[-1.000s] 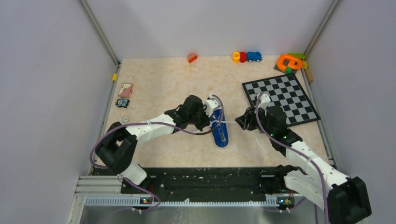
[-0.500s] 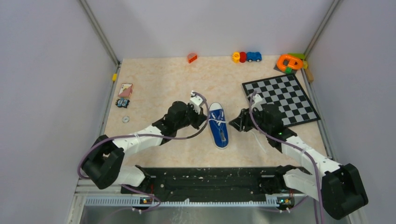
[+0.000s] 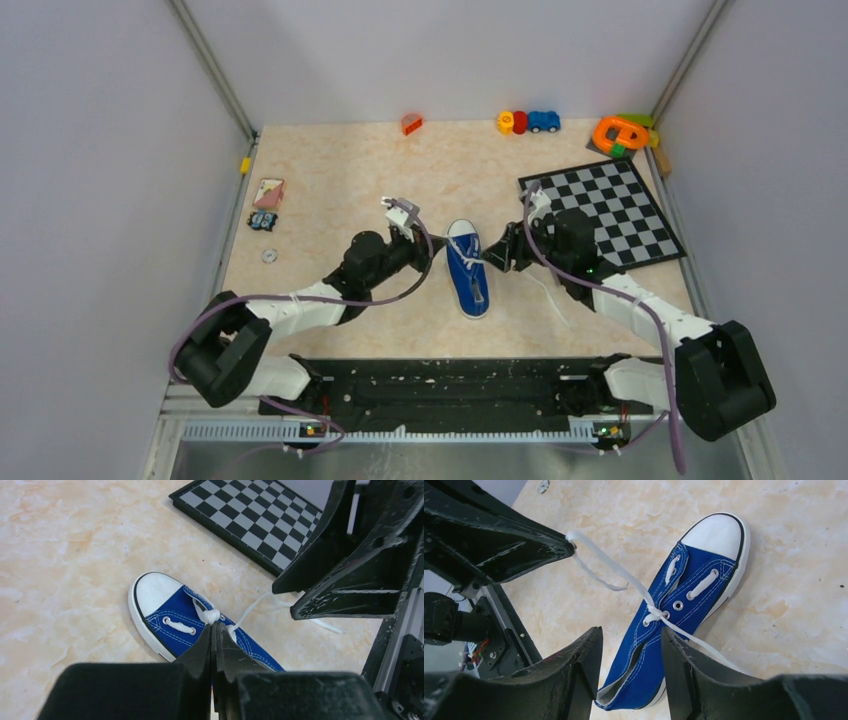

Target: Tie the shoes

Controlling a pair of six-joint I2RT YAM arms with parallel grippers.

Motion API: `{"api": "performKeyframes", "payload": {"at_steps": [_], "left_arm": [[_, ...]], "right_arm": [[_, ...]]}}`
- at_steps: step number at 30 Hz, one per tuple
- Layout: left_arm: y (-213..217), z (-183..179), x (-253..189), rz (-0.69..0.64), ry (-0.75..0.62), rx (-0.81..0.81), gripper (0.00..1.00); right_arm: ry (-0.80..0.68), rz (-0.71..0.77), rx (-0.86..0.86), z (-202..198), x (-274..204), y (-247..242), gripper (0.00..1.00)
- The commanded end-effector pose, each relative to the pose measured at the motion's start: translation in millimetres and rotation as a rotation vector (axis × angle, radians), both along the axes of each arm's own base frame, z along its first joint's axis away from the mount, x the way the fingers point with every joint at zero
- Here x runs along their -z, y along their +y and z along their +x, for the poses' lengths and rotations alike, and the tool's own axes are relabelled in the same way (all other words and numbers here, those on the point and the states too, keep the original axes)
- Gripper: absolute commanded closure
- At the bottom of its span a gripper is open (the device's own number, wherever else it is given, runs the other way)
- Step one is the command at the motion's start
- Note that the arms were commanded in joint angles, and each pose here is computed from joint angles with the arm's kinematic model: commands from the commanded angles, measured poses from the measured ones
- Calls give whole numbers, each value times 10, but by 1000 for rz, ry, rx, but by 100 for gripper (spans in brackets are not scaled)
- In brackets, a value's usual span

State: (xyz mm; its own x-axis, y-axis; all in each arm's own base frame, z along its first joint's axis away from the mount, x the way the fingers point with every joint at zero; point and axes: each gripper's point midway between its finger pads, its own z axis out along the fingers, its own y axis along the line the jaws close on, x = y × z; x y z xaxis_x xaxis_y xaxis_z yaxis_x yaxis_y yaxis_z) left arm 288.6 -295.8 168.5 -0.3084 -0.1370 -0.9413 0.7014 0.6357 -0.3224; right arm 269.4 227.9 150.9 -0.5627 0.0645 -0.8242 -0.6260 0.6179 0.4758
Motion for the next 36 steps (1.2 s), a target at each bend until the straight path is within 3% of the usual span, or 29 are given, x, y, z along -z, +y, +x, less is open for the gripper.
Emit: {"api": "performKeyframes", "payload": {"at_steps": [1, 6, 12, 18, 24, 31, 36], "left_arm": [[25, 64, -294, -126, -46, -38, 100], [69, 78, -279, -146, -13, -37, 100], [36, 45, -238, -162, -9, 0, 100], [7, 24, -161, -167, 12, 31, 100], [20, 52, -112, -196, 90, 94, 100], [144, 93, -114, -221, 84, 128, 100], [148, 77, -68, -161, 81, 166, 100]], "right_arm": [[51, -7, 47, 90, -76, 24, 52], [166, -64, 120, -156, 197, -53, 48], [214, 58, 187, -354, 432, -110, 38], [262, 149, 202, -347, 541, 9, 18], [306, 234, 158, -323, 574, 292, 15], [295, 270, 74, -392, 415, 739, 14], [237, 182, 110, -315, 347, 648, 14]]}}
